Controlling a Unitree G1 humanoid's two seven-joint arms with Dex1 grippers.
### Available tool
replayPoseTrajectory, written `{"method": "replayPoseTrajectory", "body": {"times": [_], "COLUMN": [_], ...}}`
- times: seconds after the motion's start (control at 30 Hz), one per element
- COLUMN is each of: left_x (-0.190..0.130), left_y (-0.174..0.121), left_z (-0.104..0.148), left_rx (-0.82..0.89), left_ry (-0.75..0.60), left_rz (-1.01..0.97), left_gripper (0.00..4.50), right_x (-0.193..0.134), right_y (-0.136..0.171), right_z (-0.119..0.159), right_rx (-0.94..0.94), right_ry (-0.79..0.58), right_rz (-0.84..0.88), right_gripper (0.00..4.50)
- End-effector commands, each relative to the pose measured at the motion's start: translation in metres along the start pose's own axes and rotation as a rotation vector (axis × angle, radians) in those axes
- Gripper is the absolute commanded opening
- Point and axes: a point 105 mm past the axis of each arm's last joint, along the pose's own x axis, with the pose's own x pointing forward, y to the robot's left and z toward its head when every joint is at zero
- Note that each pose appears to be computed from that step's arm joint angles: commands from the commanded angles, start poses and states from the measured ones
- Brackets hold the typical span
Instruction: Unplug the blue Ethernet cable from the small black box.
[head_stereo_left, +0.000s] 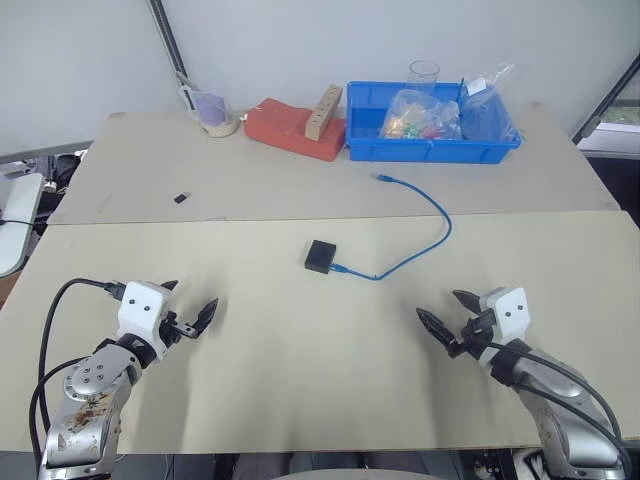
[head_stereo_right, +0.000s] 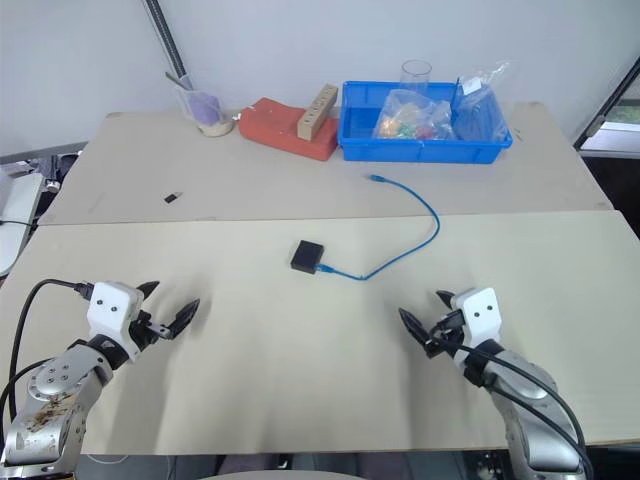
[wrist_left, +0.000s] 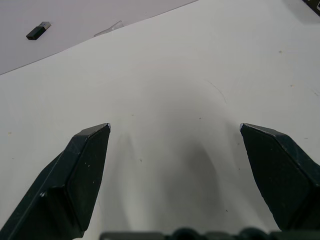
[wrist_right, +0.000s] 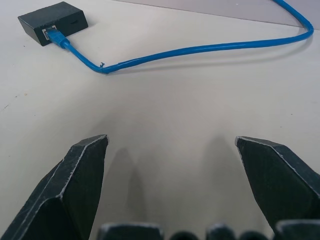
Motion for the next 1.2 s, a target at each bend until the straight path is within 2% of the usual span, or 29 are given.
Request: {"method": "replayPoseTrajectory", "body": {"times": [0.03, 0.13, 0.33, 0.47, 0.53, 0.67, 0.8, 1.03, 1.2], "left_x": [-0.003, -0.004, -0.012, -0.018, -0.019, -0.02, -0.016, -0.016, -0.02], "left_y": [0.005, -0.001, -0.037, -0.038, -0.036, -0.033, -0.029, -0.038, -0.048], "left_z": [0.009, 0.023, 0.075, 0.101, 0.109, 0.112, 0.111, 0.11, 0.105], "left_rx": [-0.004, -0.004, 0.098, 0.152, 0.162, 0.204, 0.213, 0.204, 0.178], "left_ry": [-0.017, -0.062, -0.18, -0.198, -0.193, -0.163, -0.157, -0.173, -0.186], "left_rz": [-0.003, -0.092, -0.434, -0.564, -0.606, -0.661, -0.651, -0.658, -0.688], "left_gripper": [4.42, 4.42, 4.42, 4.42, 4.42, 4.42, 4.42, 4.42, 4.42], "right_x": [-0.001, 0.006, 0.019, 0.014, 0.015, 0.03, 0.04, 0.069, 0.118], "right_y": [-0.003, 0.006, 0.027, 0.038, 0.04, 0.037, 0.037, 0.051, 0.075], "right_z": [0.015, 0.029, 0.064, 0.084, 0.092, 0.111, 0.114, 0.102, 0.084], "right_rx": [-0.036, -0.09, -0.073, -0.141, -0.158, -0.195, -0.216, -0.237, -0.254], "right_ry": [-0.061, -0.07, -0.053, -0.002, 0.009, -0.015, -0.02, 0.031, 0.082], "right_rz": [0.013, 0.115, 0.409, 0.616, 0.666, 0.68, 0.677, 0.634, 0.676], "right_gripper": [4.5, 4.5, 4.5, 4.5, 4.5, 4.5, 4.5, 4.5, 4.5]}}
